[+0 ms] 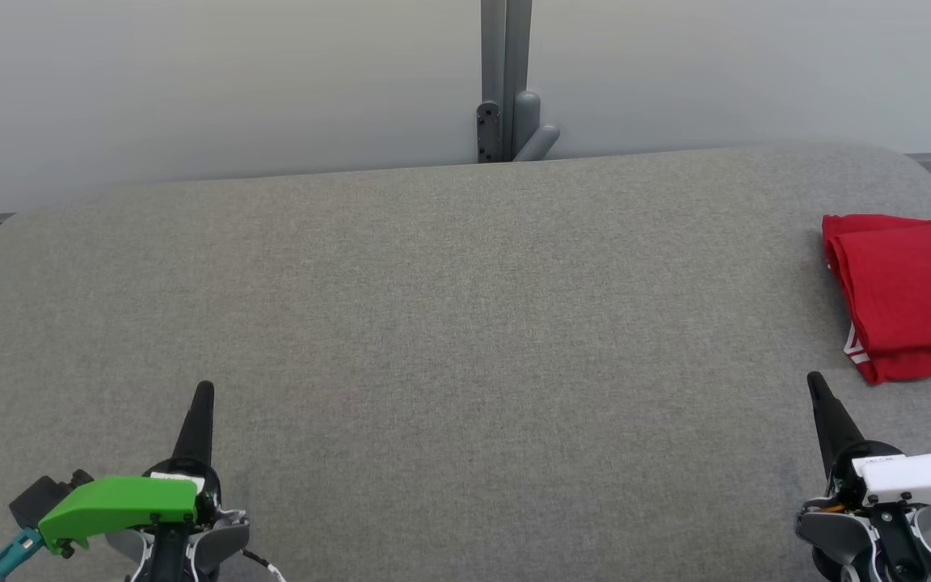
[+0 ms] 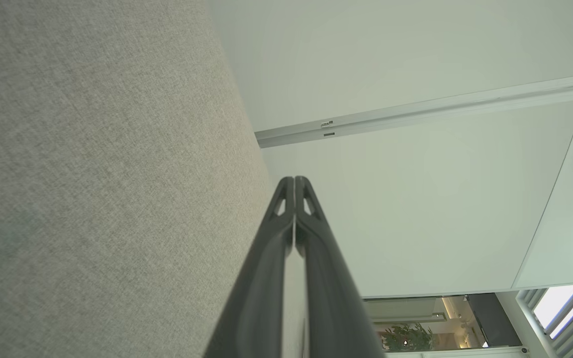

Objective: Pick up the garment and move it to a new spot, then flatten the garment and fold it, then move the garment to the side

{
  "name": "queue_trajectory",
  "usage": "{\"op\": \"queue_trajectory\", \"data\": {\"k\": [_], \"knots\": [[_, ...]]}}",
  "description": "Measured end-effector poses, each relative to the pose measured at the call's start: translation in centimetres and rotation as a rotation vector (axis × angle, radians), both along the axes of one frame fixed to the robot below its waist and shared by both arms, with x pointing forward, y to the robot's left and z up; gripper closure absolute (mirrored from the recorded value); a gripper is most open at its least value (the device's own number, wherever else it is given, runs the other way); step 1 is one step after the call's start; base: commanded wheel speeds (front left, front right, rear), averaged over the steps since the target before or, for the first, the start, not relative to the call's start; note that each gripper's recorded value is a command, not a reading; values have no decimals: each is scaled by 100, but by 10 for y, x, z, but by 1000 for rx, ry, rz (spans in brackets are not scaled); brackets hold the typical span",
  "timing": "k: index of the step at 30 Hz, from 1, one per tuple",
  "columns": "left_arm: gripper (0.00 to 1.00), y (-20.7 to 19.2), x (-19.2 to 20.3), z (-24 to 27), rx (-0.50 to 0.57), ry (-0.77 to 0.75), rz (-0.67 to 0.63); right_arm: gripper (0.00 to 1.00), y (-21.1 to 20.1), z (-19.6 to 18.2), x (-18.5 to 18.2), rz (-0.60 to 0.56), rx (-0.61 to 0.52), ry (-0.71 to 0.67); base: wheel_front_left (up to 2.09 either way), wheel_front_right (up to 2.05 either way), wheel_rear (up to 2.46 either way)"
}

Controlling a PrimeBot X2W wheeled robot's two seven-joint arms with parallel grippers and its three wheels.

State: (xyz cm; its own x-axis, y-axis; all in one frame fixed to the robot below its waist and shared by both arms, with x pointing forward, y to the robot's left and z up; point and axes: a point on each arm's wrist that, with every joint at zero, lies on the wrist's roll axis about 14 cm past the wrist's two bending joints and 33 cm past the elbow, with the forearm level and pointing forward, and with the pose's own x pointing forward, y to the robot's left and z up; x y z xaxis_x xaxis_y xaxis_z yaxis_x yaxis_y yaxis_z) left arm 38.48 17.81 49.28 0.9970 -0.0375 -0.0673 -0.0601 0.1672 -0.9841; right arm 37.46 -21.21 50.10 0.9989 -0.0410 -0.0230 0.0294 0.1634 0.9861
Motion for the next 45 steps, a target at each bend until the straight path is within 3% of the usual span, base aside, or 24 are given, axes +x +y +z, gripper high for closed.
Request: {"op": "queue_trajectory", "data": {"k": [26, 45], "knots": [[100, 1, 10, 12, -171, -47, -4, 100, -7, 2, 2, -7, 164, -23, 0, 0, 0], [100, 1, 10, 12, -172, -47, -4, 100, -7, 3, 2, -8, 167, -25, 0, 0, 0]]}}
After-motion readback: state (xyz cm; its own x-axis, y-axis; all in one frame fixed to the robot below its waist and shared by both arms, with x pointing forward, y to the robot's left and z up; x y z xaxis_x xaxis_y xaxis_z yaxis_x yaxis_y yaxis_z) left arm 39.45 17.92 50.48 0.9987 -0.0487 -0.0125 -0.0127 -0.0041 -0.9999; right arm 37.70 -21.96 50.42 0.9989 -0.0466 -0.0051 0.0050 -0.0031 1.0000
